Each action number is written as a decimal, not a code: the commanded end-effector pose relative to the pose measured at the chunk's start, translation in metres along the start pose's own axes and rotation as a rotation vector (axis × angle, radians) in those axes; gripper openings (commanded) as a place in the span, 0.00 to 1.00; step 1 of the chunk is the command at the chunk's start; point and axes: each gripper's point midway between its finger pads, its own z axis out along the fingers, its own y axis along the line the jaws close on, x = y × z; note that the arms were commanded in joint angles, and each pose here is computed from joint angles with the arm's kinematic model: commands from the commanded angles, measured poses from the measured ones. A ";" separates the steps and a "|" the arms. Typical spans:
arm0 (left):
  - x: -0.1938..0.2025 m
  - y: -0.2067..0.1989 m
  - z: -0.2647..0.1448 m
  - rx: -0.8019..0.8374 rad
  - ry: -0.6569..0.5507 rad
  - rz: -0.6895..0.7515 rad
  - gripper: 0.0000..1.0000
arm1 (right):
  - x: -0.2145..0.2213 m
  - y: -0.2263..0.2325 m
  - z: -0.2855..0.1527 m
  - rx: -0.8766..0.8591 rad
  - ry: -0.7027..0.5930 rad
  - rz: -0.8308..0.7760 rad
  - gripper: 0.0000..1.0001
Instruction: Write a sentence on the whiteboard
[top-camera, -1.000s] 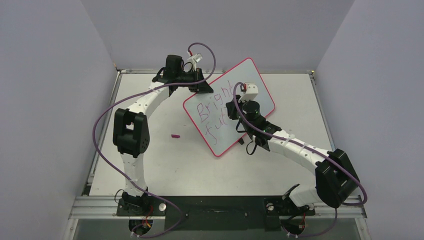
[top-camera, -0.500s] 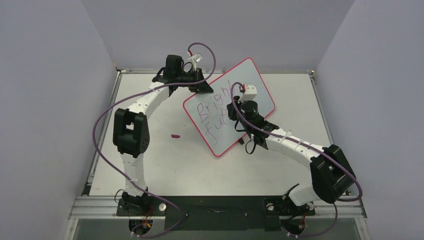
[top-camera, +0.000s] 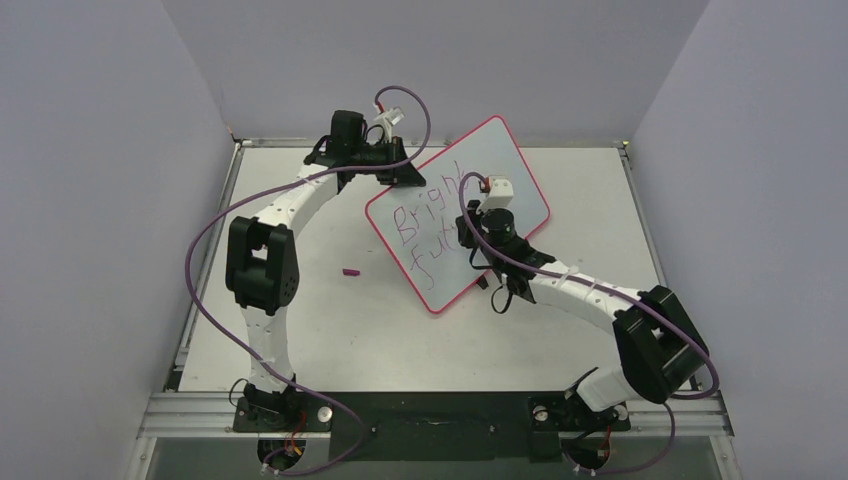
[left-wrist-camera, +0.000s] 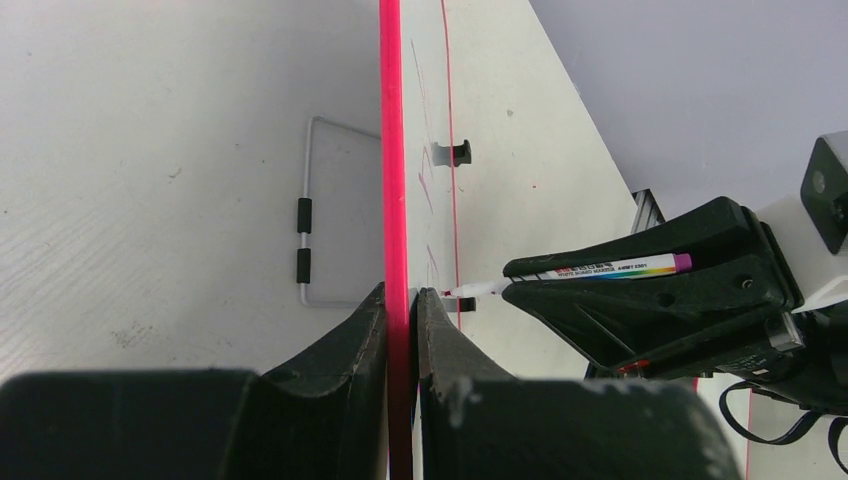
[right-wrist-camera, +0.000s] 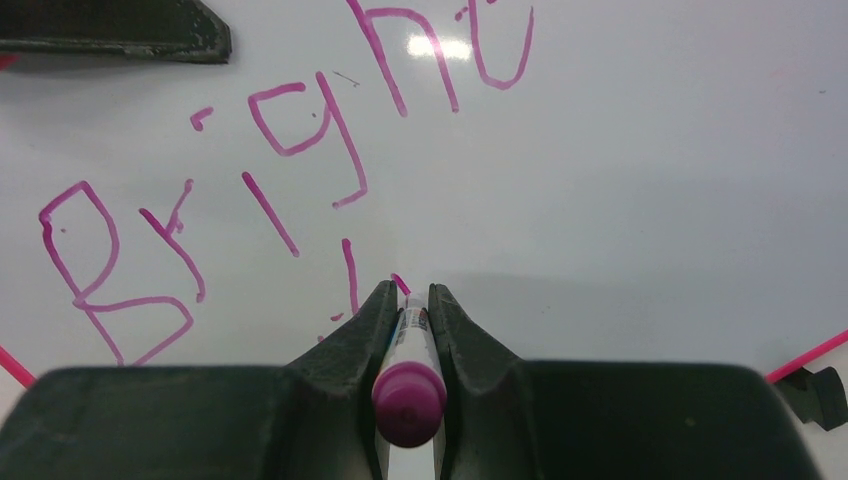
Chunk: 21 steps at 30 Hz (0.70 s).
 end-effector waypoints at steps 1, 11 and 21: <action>-0.022 -0.035 -0.007 0.071 -0.058 0.153 0.00 | 0.012 -0.010 -0.008 0.016 0.016 0.006 0.00; -0.021 -0.036 -0.007 0.072 -0.058 0.154 0.00 | 0.013 -0.019 -0.014 0.044 0.012 0.011 0.00; -0.021 -0.035 -0.007 0.073 -0.058 0.153 0.00 | -0.010 -0.019 -0.003 0.060 -0.024 0.012 0.00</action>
